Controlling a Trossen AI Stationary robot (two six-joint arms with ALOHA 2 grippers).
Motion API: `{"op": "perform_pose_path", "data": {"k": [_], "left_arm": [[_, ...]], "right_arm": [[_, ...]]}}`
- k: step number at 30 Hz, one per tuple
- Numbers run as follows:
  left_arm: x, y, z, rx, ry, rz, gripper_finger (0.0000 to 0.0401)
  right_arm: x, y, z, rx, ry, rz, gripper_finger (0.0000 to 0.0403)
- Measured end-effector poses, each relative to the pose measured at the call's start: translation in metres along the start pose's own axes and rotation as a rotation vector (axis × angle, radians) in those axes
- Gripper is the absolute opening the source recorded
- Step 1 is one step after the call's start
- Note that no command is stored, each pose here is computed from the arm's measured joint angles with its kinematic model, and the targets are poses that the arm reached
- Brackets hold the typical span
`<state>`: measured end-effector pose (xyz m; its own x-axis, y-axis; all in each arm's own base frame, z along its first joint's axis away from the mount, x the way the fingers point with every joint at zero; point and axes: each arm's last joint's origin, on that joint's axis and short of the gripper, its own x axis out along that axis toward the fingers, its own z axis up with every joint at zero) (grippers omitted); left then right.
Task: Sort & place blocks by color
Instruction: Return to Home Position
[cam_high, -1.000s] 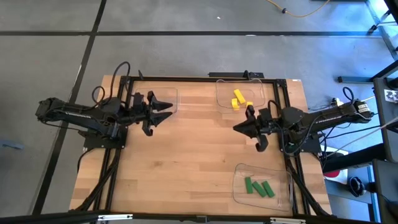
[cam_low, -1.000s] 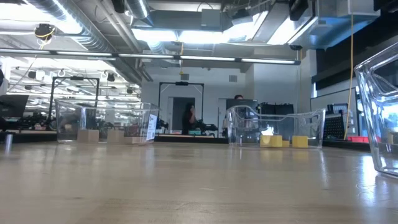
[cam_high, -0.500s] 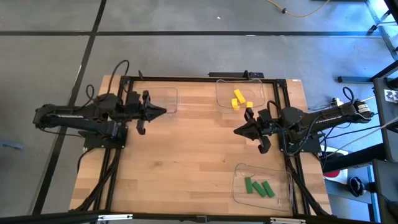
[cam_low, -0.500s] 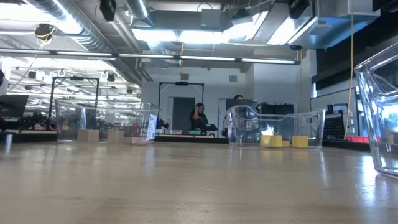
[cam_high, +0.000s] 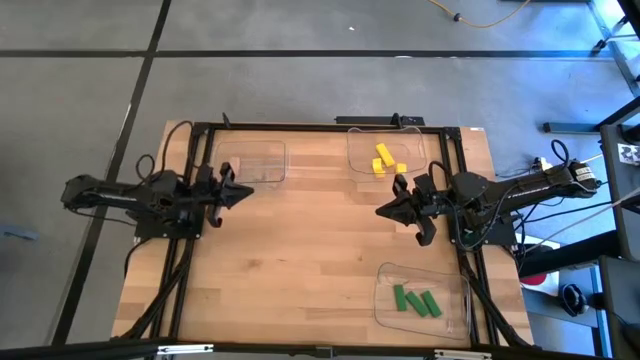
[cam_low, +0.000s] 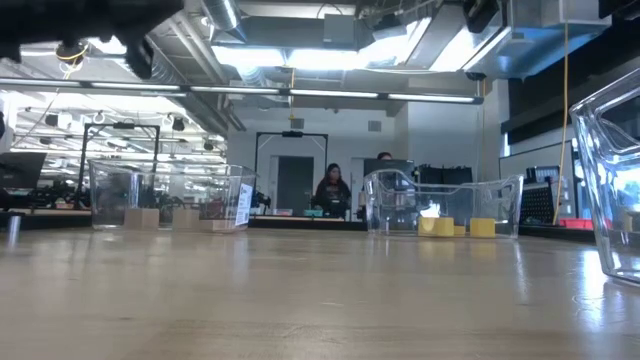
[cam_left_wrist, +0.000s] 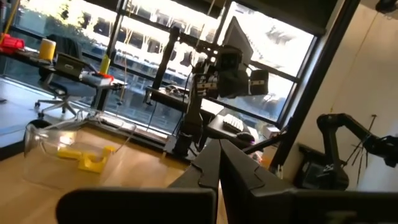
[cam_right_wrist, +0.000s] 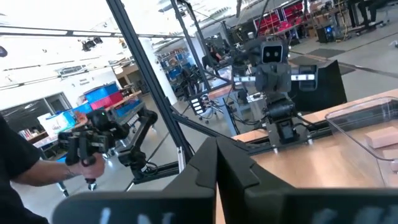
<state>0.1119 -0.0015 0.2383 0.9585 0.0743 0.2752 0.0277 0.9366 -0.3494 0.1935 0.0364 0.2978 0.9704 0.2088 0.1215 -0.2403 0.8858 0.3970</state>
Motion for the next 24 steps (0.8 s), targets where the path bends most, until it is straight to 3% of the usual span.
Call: {"op": "perform_pose_path", "data": {"k": [11,16,24], "left_arm": [[-0.030,0.014,-0.029,-0.078,-0.073,-0.014,0.0000],[-0.031,0.020,-0.042,-0.067,0.049,0.063,0.0000],[-0.031,0.020,-0.047,-0.082,0.117,0.045,0.0000]], "right_arm": [[0.000,0.000,0.000,0.017,0.000,0.000,0.0002],[0.000,0.001,0.001,0.025,-0.011,0.004,0.0001],[-0.001,0.001,0.002,0.053,-0.011,0.006,0.0001]]}}
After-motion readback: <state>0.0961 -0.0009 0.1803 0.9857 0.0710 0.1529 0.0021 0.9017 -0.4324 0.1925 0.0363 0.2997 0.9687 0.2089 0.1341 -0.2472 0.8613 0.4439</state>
